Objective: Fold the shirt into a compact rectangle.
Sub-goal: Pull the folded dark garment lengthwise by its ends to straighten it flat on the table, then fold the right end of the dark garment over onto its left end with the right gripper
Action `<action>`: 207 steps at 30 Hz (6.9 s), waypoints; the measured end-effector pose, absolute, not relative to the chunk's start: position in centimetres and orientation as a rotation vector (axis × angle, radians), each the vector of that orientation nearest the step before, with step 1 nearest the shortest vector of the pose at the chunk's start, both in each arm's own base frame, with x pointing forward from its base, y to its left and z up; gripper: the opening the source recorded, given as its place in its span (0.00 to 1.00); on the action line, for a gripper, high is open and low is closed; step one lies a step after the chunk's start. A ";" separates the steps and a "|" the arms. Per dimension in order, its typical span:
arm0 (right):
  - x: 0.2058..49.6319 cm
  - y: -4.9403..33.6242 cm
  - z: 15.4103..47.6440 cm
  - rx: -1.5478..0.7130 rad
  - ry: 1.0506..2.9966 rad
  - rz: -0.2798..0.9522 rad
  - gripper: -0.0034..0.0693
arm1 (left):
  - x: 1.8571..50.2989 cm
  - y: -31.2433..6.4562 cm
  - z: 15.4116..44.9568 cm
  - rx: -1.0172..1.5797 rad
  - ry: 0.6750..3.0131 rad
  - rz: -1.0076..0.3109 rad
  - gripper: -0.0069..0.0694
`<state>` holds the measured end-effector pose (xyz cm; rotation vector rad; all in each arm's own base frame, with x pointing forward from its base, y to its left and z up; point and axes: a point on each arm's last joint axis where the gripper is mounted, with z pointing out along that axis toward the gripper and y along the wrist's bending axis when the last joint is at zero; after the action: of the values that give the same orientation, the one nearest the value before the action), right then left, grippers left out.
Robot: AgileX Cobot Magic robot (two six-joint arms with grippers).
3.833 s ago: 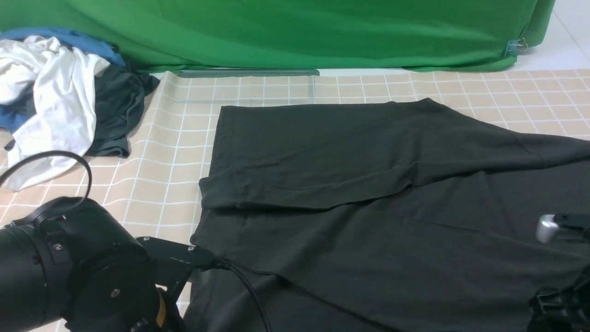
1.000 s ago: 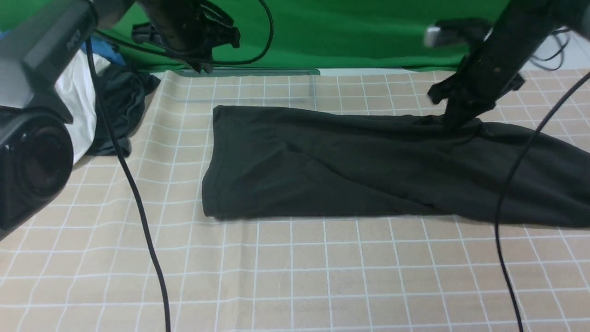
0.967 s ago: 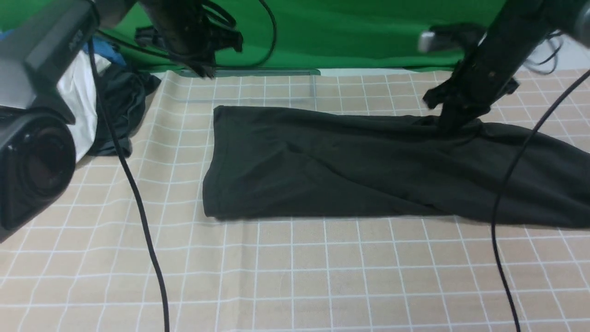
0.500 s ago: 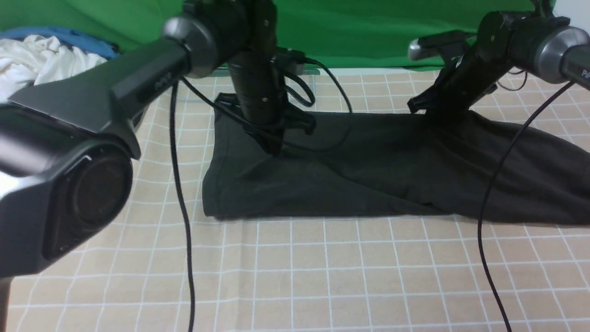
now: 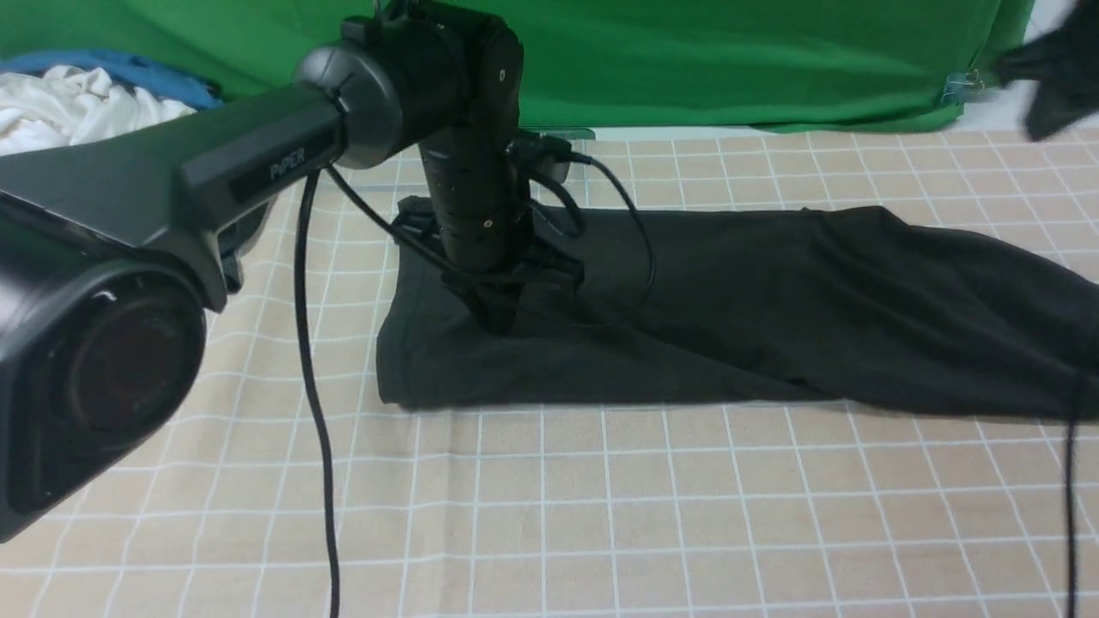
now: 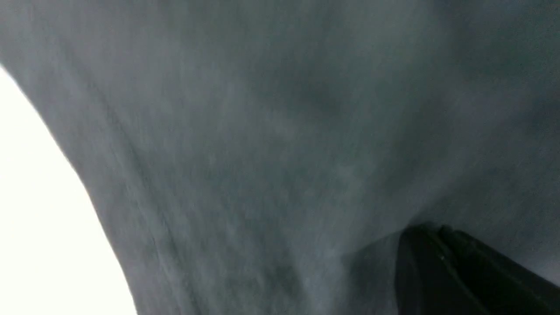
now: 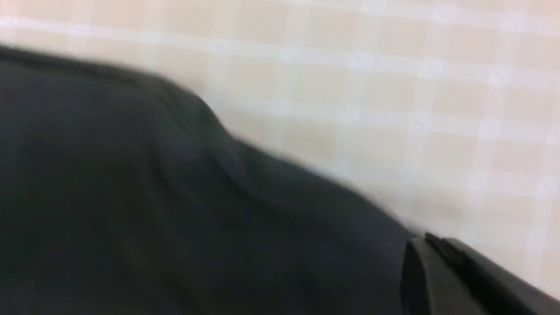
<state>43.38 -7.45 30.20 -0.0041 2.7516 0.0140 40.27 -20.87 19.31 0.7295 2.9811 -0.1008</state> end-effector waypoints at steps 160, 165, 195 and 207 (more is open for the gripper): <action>38.1 -19.5 22.3 0.516 2.921 0.030 0.91 | 26.6 -11.9 25.3 0.429 2.882 -0.315 0.11; 39.1 -19.7 19.5 0.513 2.937 0.040 0.99 | 26.0 -11.6 24.4 0.440 2.897 -0.307 0.11; 39.8 -20.6 26.7 0.538 2.825 -0.114 0.18 | 26.2 -11.7 24.4 0.478 2.871 -0.312 0.11; 42.8 -10.3 29.9 0.278 2.739 0.191 0.18 | 26.1 -11.7 24.4 0.499 2.869 -0.310 0.11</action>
<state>42.84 -10.35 29.91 0.2781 2.7386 0.1910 26.15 -11.70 24.44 0.4992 2.8685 -0.3098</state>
